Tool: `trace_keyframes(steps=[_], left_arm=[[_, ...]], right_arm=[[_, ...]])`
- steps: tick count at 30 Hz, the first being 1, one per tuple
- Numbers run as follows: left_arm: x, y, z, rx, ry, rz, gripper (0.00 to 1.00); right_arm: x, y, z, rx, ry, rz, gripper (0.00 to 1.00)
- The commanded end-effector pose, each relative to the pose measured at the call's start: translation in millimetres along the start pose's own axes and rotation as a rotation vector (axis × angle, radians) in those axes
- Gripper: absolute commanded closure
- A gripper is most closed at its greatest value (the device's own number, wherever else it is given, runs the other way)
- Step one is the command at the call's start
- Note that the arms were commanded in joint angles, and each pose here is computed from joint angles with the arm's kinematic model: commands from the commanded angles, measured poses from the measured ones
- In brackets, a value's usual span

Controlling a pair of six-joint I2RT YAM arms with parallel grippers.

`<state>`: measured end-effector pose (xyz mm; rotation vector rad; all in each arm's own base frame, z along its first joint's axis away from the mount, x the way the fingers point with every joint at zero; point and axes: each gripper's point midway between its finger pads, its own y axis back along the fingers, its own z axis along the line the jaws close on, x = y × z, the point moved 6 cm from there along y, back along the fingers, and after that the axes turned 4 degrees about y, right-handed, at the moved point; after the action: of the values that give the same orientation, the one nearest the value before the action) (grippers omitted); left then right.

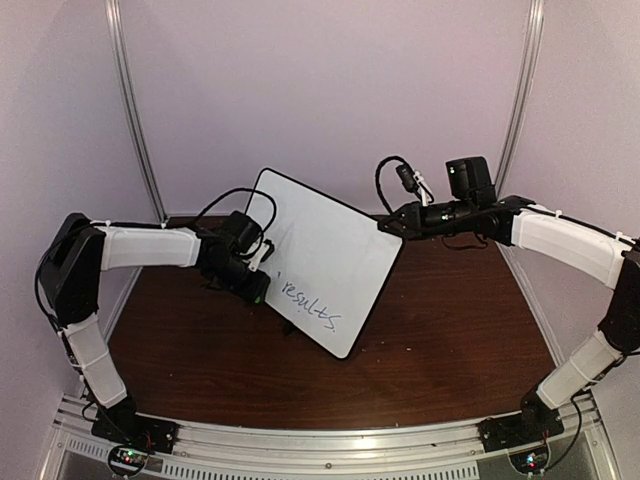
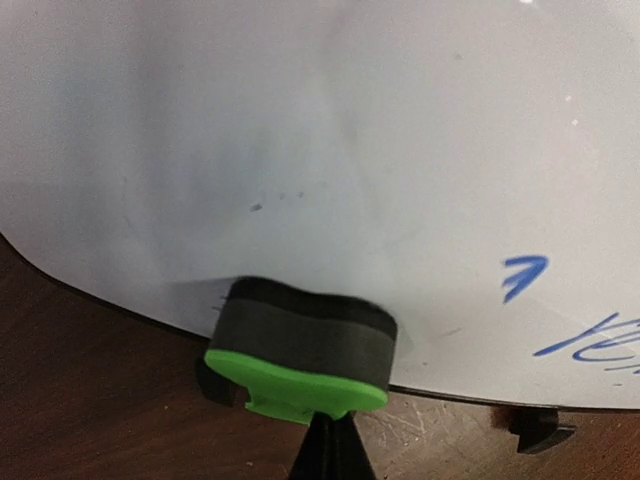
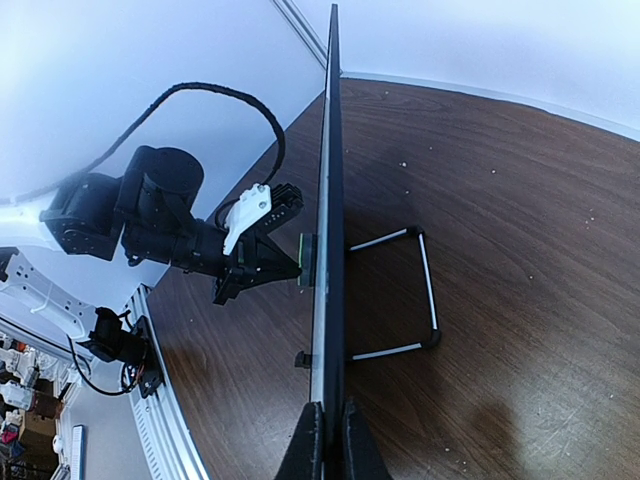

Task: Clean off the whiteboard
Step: Erase the center of the whiteboard.

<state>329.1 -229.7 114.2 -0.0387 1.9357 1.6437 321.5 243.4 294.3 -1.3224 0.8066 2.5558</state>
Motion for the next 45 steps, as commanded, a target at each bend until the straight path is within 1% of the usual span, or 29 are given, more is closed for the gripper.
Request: trace_keyframes(steps=[1,4,7,12,18,22,25,27,29,31,34,37,40,42,45], left_arm=[[-22.8,12.5,-5.7,0.045,0.003,-0.097,0.94],[-8.7,9.9,-3.7,0.045,-0.022,-0.069,0.83],[2.5,6.8,-6.8,0.086,-0.042,-0.045,0.77],[13.2,-3.3,-2.1,0.056,-0.062,-0.028,0.75],[11.1,9.0,-6.1,0.095,-0.088,-0.055,0.77],[5.6,28.6,-2.3,0.067,-0.102,-0.124,0.77],[-0.8,42.2,4.6,0.011,-0.116,-0.180,0.75],[-0.3,39.1,6.6,0.003,-0.138,-0.158,0.70],[3.8,30.1,7.1,-0.001,-0.172,-0.118,0.57],[7.0,21.9,7.1,0.001,-0.200,-0.097,0.48],[9.7,13.8,9.9,0.004,-0.225,-0.079,0.41],[10.0,11.7,16.5,0.011,-0.213,-0.075,0.41],[9.6,12.9,22.5,0.007,-0.238,-0.088,0.41],[9.8,12.4,20.1,0.057,-0.239,-0.093,0.41],[12.3,6.1,18.2,0.086,-0.247,-0.081,0.44]], right_arm=[[3.1,-0.6,21.1,-0.089,0.054,0.024,1.00],[4.5,-1.3,20.7,-0.092,0.052,0.024,1.00],[5.2,-2.6,20.0,-0.096,0.049,0.022,1.00],[3.4,-2.3,22.8,-0.104,0.050,0.020,1.00],[4.0,-1.2,22.8,-0.097,0.051,0.021,1.00],[2.3,-1.5,23.0,-0.099,0.053,0.018,1.00],[1.5,-3.3,22.9,-0.102,0.051,0.020,1.00],[0.4,-3.7,23.7,-0.103,0.052,0.020,1.00],[-0.6,-3.8,24.7,-0.105,0.053,0.019,1.00],[-1.2,-3.6,25.5,-0.106,0.054,0.019,1.00],[-0.5,-4.1,26.4,-0.108,0.054,0.021,1.00],[-0.6,-3.5,27.2,-0.110,0.057,0.020,1.00],[0.3,-3.4,28.0,-0.113,0.059,0.022,1.00],[0.8,-3.4,28.0,-0.113,0.059,0.022,1.00],[0.4,-2.9,28.2,-0.114,0.062,0.021,1.00]])
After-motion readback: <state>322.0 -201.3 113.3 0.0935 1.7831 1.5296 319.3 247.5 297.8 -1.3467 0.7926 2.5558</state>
